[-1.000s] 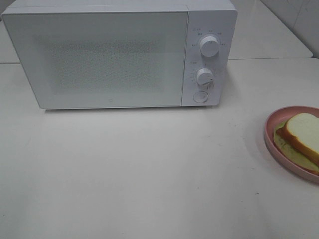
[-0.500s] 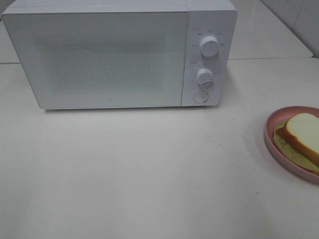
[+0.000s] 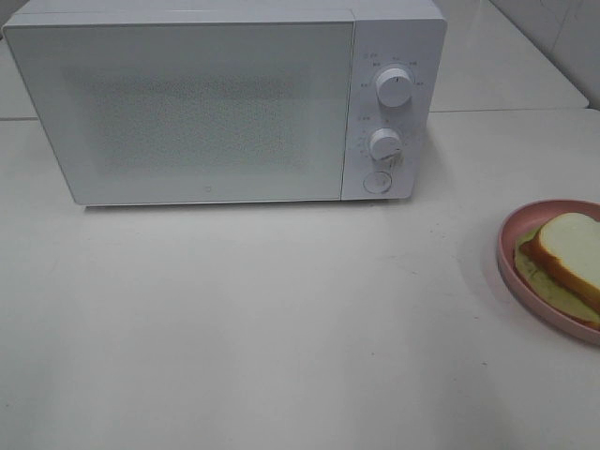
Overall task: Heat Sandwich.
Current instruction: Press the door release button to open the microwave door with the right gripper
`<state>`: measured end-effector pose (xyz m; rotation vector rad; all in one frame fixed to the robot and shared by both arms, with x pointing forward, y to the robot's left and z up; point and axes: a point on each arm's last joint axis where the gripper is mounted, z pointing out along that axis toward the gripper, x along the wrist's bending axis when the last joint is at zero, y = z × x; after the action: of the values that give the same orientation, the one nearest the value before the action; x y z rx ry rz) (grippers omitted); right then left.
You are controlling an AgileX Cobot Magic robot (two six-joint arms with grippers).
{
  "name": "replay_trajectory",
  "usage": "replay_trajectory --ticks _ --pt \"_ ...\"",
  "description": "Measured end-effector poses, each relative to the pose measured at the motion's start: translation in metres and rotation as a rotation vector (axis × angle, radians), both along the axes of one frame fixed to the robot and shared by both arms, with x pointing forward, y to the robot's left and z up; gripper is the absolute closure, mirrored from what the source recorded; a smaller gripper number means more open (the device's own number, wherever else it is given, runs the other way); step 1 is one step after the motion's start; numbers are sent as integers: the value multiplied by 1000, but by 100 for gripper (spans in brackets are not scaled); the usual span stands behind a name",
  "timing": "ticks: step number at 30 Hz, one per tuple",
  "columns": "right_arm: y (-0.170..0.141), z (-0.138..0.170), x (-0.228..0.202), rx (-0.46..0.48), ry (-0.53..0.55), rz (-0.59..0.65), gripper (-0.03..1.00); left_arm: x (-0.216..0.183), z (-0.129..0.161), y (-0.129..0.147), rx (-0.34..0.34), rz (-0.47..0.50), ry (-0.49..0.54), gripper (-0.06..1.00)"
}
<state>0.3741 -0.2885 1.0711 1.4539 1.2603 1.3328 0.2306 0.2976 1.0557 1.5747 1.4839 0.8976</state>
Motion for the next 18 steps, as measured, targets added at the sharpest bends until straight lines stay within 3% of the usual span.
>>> replay_trajectory --ticks 12,18 --pt "1 -18 41 222 49 -61 95 0 0 0 0 0 0 27" --pt "1 -24 50 284 59 -74 95 0 0 0 0 0 0 27"
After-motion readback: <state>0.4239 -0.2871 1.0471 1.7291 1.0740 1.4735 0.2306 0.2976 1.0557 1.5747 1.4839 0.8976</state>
